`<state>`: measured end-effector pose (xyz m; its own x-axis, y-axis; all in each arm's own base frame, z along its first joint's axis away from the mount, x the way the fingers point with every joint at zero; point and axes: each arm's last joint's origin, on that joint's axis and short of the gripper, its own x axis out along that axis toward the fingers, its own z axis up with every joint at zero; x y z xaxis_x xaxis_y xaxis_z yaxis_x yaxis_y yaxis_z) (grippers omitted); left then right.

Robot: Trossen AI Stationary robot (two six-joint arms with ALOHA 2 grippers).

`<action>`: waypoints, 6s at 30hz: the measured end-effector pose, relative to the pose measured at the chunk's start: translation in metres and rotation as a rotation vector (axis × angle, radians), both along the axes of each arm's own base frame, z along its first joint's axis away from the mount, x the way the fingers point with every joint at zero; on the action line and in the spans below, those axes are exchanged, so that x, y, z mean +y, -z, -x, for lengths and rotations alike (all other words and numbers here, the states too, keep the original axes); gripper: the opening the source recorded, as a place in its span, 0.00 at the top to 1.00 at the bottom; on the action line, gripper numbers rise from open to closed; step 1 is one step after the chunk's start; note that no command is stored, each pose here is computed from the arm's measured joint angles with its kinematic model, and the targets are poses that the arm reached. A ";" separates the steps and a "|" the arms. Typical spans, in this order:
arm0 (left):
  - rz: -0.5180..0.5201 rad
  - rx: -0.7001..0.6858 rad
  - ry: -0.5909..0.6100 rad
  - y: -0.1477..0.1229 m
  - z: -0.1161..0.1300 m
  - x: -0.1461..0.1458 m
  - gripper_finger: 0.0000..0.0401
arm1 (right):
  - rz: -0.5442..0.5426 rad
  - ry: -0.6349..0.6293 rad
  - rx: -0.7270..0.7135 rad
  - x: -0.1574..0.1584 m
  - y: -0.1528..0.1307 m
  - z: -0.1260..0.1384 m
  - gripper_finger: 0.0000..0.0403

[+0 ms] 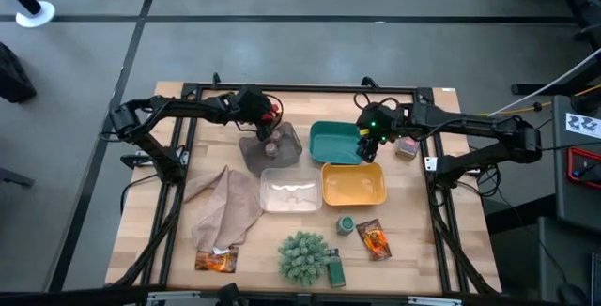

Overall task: Sort spices by type
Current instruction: Put the left red seasoning can into the blue bin

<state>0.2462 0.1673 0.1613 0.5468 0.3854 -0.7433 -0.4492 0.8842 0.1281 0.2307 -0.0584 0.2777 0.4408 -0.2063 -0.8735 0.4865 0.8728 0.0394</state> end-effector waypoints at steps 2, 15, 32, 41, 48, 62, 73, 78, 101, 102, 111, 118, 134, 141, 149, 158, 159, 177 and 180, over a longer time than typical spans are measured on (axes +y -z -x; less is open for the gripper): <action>0.017 -0.047 0.021 -0.002 -0.002 0.000 0.52 | -0.004 -0.007 -0.033 0.000 -0.001 -0.003 0.44; 0.072 -0.103 0.188 -0.004 -0.022 -0.030 0.52 | -0.012 -0.020 -0.091 -0.001 -0.004 -0.007 0.44; -0.056 -0.374 0.258 -0.058 -0.063 -0.038 0.53 | -0.007 -0.021 -0.110 -0.001 -0.005 -0.009 0.44; -0.092 -0.463 0.322 -0.075 -0.096 -0.047 0.53 | -0.007 -0.021 -0.107 -0.001 -0.005 -0.009 0.44; -0.057 -0.413 0.359 -0.048 -0.138 -0.049 0.51 | -0.016 -0.021 -0.071 0.000 -0.006 -0.005 0.44; 0.048 -0.185 0.365 -0.020 -0.176 -0.040 0.49 | -0.031 -0.014 0.026 0.002 -0.016 0.004 0.44; 0.025 -0.196 0.376 -0.020 -0.178 -0.040 0.48 | -0.031 -0.014 0.026 0.002 -0.016 0.004 0.44; 0.023 -0.199 0.377 -0.020 -0.178 -0.040 0.48 | -0.031 -0.013 0.026 0.002 -0.016 0.004 0.44; -0.054 -0.198 0.452 -0.020 -0.182 -0.044 0.48 | 0.161 0.059 -0.322 -0.008 0.039 -0.020 0.44; -0.059 -0.195 0.463 -0.019 -0.183 -0.047 0.48 | 0.166 0.062 -0.337 -0.008 0.041 -0.021 0.44; -0.081 -0.168 0.519 -0.017 -0.185 -0.059 0.48 | 0.163 0.060 -0.323 -0.012 0.066 -0.037 0.44; -0.110 -0.136 0.457 -0.015 -0.184 -0.057 0.48 | 0.175 0.074 -0.297 -0.015 0.079 -0.045 0.44; -0.135 -0.139 0.436 -0.017 -0.184 -0.055 0.48 | 0.195 0.052 -0.337 -0.016 0.068 -0.052 0.44; -0.141 -0.141 0.441 -0.017 -0.185 -0.055 0.48 | 0.195 0.052 -0.337 -0.016 0.068 -0.052 0.44; -0.151 -0.163 0.435 -0.019 -0.186 -0.055 0.48 | 0.199 0.050 -0.343 -0.016 0.067 -0.052 0.44; -0.090 -0.184 0.385 -0.011 -0.189 -0.055 0.48 | 0.202 0.028 -0.321 -0.016 0.069 -0.052 0.44; -0.084 -0.186 0.382 -0.010 -0.190 -0.056 0.48 | 0.201 0.027 -0.321 -0.016 0.069 -0.052 0.44; -0.055 -0.233 0.305 -0.009 -0.193 -0.055 0.48 | 0.183 0.015 -0.309 -0.015 0.069 -0.051 0.44; -0.032 -0.250 0.251 -0.009 -0.193 -0.054 0.48 | 0.190 0.009 -0.309 -0.014 0.066 -0.048 0.44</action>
<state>0.4389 0.1129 0.1704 0.7911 0.2370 -0.5639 -0.2395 0.9683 0.0709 0.2787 -0.0726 0.2122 0.6753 -0.3568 -0.6455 0.4843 0.8746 0.0233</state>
